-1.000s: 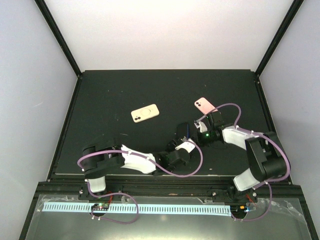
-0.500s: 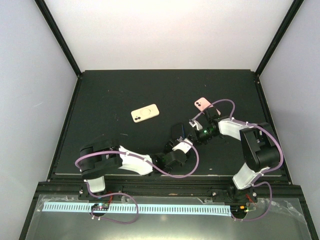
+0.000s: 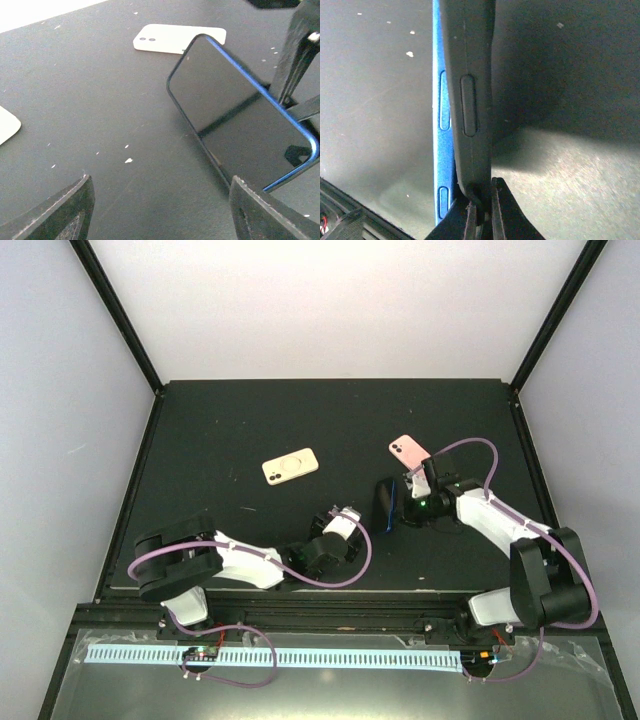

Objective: Take the phone out of the phone case

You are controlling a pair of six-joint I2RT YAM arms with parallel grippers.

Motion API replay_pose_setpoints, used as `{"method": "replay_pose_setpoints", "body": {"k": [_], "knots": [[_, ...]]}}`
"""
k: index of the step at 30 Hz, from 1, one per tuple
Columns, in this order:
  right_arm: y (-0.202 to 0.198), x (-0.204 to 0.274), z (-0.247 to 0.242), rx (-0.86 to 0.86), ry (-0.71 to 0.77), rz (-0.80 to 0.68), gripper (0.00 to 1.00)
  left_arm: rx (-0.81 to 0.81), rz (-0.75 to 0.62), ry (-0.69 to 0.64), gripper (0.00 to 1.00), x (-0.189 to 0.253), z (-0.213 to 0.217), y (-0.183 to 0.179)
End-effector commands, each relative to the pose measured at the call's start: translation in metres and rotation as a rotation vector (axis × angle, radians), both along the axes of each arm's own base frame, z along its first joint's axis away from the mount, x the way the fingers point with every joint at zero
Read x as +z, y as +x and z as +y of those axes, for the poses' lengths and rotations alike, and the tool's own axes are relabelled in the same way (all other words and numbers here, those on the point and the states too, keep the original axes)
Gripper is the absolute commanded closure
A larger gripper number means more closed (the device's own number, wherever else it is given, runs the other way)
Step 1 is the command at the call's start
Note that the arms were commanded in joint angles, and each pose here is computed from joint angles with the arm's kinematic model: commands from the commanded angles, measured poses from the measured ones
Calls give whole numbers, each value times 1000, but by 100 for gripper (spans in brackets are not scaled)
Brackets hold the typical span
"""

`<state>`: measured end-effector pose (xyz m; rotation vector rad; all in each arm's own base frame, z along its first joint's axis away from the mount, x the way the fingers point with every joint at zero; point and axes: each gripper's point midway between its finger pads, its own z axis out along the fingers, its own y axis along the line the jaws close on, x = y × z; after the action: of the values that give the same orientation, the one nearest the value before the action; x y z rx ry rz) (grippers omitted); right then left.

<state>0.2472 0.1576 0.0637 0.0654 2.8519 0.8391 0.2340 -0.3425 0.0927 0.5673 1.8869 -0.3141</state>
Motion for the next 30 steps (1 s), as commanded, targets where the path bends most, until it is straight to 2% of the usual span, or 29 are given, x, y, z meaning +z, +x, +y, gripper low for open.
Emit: {"method": "replay_pose_setpoints", "body": {"k": [1, 4, 11, 24, 30], "knots": [[-2, -4, -12, -83, -51, 24, 99, -100, -29, -114, 26, 22, -22, -8], [-4, -2, -4, -48, -32, 91, 99, -175, -57, -123, 25, 26, -33, -15], [-7, -15, 2, -21, -28, 198, 99, -250, -22, -36, 28, 10, -60, -17], [-4, -14, 9, -7, 3, 230, 99, -217, -43, 109, 32, -9, -82, -3], [-5, -11, 11, -3, 18, 222, 99, -144, -43, 139, 34, -12, -74, 5]]}}
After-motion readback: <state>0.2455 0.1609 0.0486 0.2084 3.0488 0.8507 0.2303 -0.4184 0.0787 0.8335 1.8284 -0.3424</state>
